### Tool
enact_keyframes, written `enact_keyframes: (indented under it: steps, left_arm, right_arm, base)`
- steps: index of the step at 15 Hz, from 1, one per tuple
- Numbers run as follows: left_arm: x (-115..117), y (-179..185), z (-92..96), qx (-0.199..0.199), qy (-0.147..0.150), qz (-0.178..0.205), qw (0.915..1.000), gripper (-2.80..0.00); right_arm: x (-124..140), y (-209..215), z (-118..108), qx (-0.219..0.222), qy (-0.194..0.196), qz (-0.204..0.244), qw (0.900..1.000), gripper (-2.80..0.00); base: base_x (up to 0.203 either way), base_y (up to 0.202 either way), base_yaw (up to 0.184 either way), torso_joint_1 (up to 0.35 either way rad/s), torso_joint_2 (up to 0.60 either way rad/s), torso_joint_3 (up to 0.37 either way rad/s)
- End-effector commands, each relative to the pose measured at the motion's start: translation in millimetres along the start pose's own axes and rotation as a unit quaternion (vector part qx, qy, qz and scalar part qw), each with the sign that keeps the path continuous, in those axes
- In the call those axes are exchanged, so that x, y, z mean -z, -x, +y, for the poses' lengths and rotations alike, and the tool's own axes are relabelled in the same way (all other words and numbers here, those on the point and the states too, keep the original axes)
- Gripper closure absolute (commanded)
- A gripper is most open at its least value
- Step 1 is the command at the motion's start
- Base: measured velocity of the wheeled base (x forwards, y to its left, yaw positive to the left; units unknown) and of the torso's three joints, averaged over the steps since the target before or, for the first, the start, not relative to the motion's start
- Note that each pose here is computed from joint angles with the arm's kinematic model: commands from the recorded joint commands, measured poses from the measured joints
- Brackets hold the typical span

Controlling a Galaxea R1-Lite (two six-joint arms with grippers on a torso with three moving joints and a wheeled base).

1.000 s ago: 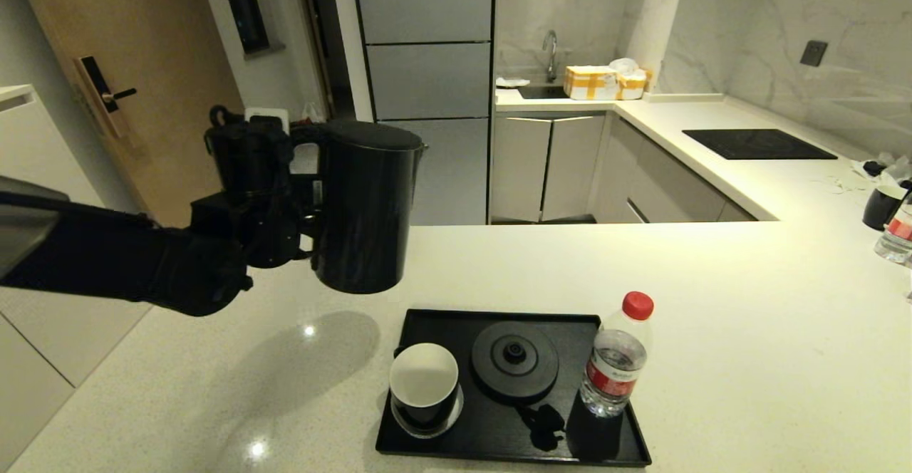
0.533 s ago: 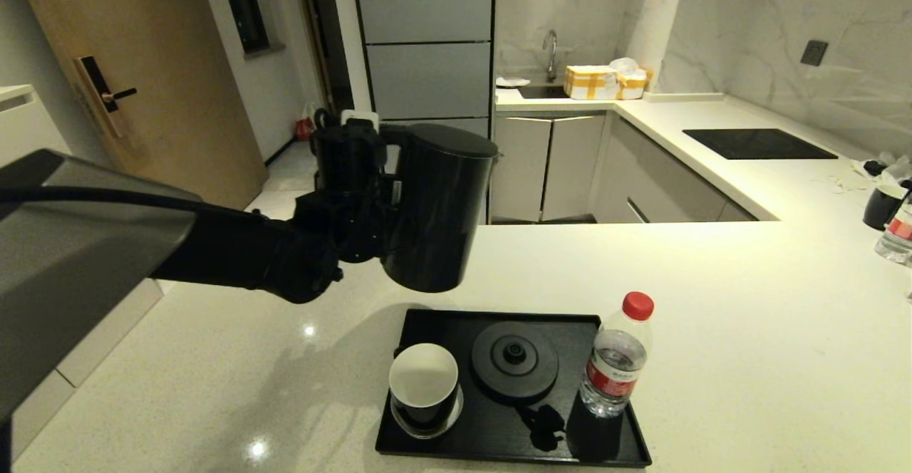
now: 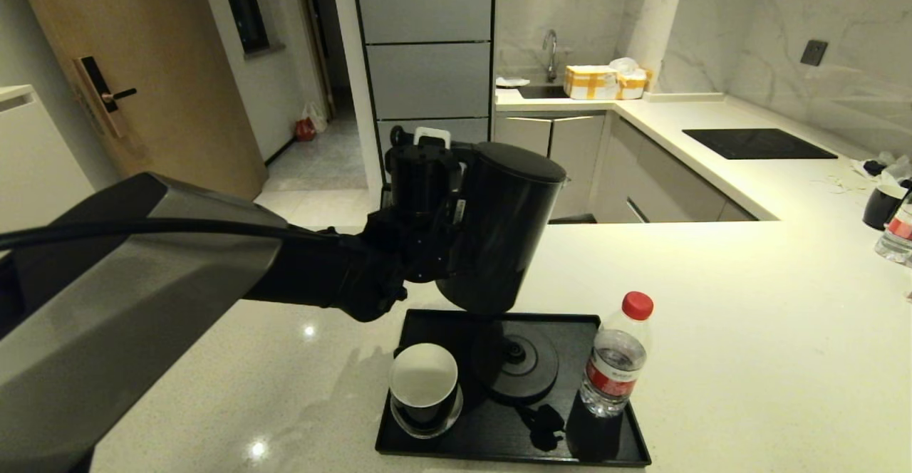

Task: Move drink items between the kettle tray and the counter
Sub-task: Return the kettle to its original position

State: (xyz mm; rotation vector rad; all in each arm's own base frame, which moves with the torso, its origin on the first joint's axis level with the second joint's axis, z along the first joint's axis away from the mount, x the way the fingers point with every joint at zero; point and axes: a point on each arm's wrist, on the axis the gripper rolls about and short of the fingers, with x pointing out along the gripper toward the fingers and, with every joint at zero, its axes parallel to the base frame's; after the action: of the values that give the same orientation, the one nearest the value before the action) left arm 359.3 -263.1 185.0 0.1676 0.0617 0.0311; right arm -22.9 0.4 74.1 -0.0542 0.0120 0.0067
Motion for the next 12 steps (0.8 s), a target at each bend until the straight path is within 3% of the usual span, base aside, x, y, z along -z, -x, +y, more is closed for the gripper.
enact_keyframes:
  steps: [1, 3, 6, 12]
  left_arm:
    - [2, 6, -14.8, 0.013, -0.002, -0.002, 0.9999, 0.00]
    - [0, 17, -25.0, 0.029, -0.001, -0.004, 0.9996, 0.00]
    - [0, 19, -25.8, 0.030, 0.001, -0.004, 0.9995, 0.00]
    - [38, 37, -32.2, 0.051, 0.004, 0.050, 0.9974, 0.00]
  right_arm:
    - [0, 0, 0, -0.001, 0.000, 0.002, 1.000, 0.00]
    - [0, 0, 0, 0.000, 0.000, 0.002, 1.000, 0.00]
    - [0, 0, 0, 0.000, 0.000, 0.002, 1.000, 0.00]
    - [0, 0, 0, -0.001, 0.000, 0.002, 1.000, 0.00]
  base:
    - [0.000, 0.000, 0.000, 0.000, 0.00, 0.000]
    - [0.000, 0.000, 0.000, 0.000, 0.00, 0.000]
    - [0.000, 0.000, 0.000, 0.000, 0.00, 0.000]
    - [0.000, 0.000, 0.000, 0.000, 0.00, 0.000]
